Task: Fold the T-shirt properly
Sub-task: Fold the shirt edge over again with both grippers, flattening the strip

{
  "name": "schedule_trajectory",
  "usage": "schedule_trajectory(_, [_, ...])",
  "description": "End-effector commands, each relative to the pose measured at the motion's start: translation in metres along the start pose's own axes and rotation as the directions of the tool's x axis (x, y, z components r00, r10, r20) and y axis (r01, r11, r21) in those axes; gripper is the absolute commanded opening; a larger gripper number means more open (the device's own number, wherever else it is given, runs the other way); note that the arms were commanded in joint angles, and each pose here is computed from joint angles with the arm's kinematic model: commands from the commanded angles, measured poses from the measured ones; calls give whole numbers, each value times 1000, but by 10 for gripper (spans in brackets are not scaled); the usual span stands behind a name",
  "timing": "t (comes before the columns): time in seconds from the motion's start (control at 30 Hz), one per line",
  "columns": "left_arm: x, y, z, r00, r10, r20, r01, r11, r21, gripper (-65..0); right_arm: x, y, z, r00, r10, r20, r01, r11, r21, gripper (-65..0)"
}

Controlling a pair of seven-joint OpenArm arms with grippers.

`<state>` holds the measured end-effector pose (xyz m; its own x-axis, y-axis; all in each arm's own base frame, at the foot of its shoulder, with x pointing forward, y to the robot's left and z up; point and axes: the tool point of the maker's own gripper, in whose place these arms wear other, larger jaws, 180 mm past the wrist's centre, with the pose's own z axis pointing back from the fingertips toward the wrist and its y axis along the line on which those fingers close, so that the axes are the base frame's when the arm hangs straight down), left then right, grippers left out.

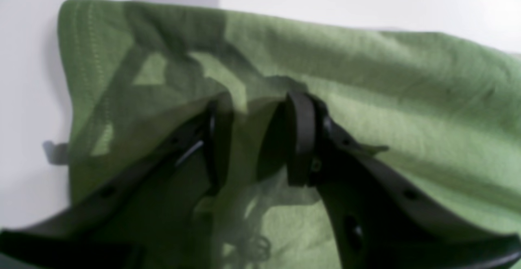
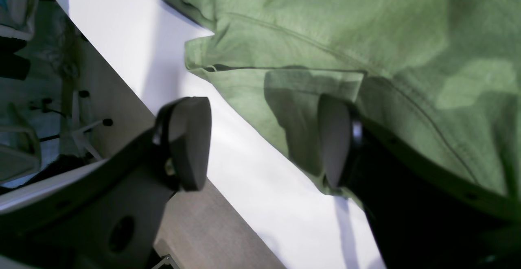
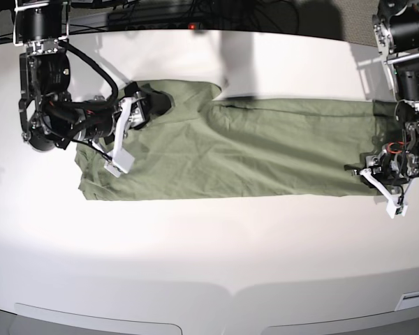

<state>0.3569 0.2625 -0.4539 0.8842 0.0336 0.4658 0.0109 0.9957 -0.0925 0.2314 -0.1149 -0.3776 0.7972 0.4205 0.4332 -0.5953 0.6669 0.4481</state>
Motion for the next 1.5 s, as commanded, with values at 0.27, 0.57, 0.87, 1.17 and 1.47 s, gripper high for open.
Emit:
schedule_trajectory(0.27, [-23,-3,-3,995,-1,-100,1,1000,-5,-435,-12,-22,7,998,16,-68,-24,992,-124,-241])
schedule_trajectory(0.57, [-22,-6,-3,996,11,-92,-13,1000,-20,-435,-10,-15,0,998,11,-55,-17,995,-102,-243])
schedule_trajectory(0.87, [-22,-6,-3,996,11,-94,-13,1000,-20,-435,-30,-6,-9,996,-19,-86,12,997,-77,-345])
schedule_trajectory(1.17, [-22,-6,-3,995,11,-95,-13,1000,-20,-435,-22,-6,-7,998,-10,-68,5,997,-72,-650])
schedule_trajectory(1.47, [-22,-6,-3,995,11,-94,-13,1000,-20,-435,21,-15,3,998,41,56,-35,994,-103,-650])
